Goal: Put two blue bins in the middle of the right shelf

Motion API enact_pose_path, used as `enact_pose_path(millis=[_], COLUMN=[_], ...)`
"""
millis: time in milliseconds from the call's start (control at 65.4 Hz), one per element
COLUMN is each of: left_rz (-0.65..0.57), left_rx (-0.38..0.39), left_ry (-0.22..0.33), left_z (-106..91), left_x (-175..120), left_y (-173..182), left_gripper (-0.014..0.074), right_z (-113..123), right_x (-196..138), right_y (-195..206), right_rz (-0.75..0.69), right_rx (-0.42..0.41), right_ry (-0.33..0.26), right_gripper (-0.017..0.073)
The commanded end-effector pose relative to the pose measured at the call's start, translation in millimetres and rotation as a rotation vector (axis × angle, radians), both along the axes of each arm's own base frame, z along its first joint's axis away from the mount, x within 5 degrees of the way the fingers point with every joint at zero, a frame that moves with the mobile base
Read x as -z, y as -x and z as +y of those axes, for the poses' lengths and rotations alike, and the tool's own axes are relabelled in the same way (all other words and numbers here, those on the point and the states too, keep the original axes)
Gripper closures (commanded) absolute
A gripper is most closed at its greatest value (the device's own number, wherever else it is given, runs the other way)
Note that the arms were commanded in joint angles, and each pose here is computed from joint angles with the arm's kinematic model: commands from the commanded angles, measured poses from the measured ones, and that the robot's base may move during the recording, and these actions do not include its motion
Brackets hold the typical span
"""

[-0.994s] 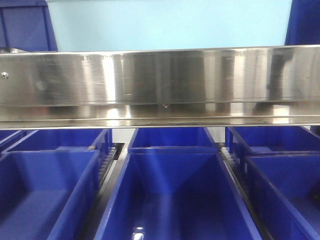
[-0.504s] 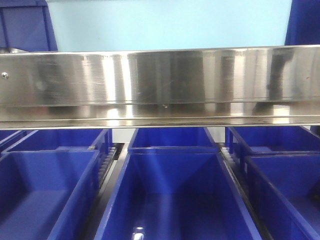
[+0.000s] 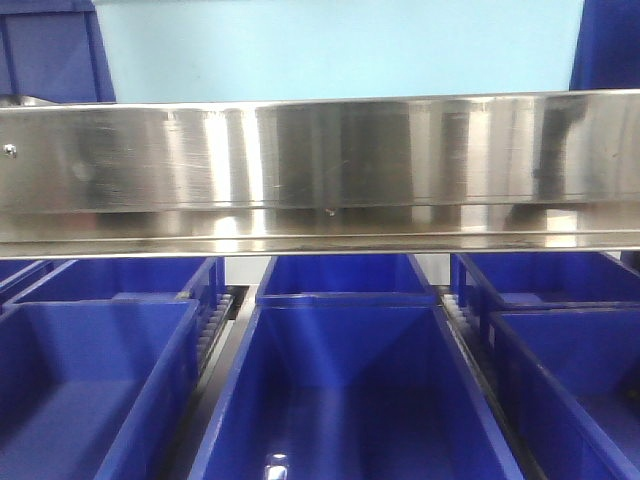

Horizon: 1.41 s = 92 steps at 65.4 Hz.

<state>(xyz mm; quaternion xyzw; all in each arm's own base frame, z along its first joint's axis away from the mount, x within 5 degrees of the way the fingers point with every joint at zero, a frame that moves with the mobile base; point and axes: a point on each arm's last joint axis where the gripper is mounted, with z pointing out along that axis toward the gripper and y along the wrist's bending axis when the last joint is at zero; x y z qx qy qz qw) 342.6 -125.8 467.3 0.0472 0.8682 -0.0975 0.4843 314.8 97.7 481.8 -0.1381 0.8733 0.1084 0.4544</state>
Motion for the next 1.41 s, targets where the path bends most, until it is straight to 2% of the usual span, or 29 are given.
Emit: enact_pose_path(millis=[0,199,336,657,795,856,902,963,1009,1116,1269,1391], left_rz=[-0.002,0.04,0.117,0.239,0.249,0.256,0.261,0.266,0.269,0.274,0.257,0.224], left_rx=[0.018,0.001,-0.008,-0.018,-0.025,-0.025,-0.026,-0.027,-0.025,-0.026,-0.029,-0.027], left_ry=[0.042,0.001,-0.032,-0.079,-0.094,-0.096,-0.098,-0.1,-0.097,-0.096,-0.094,-0.098], left_z=[-1.9,0.6,-0.7,-6.0,-4.6,-4.4,-4.2,-4.1,-4.3,-3.5,-1.5,2.2], left_x=[-8,-3,11,39,40,40,40,41,41,39,31,20], left_y=[7,7,2,-13,-12,-12,-11,-11,-11,-8,-5,2], left_gripper=[0.0704,0.0704,0.0704,0.0704,0.0704,0.0702,0.0687,0.0626,0.0575,0.0351,-0.0035,0.0048], right_z=[5,9,11,13,14,15,15,15,15,14,10,6], right_x=[-10,3,16,34,43,48,52,54,54,48,31,20], right_y=[4,-7,-14,-24,-28,-29,-31,-31,-31,-27,-15,-6], right_rz=[-0.054,0.005,0.07,0.155,0.205,0.233,0.256,0.277,0.277,0.258,0.194,0.153], right_rx=[-0.039,-0.043,-0.047,-0.046,-0.05,-0.053,-0.055,-0.057,-0.057,-0.056,-0.054,-0.048], right_ry=[-0.039,-0.022,-0.001,0.043,0.058,0.067,0.074,0.08,0.08,0.075,0.057,0.047], right_gripper=[0.0711,0.0711,0.0711,0.0711,0.071,0.0669,0.0601,0.0466,0.0315,-0.0004,0.0011,0.0022])
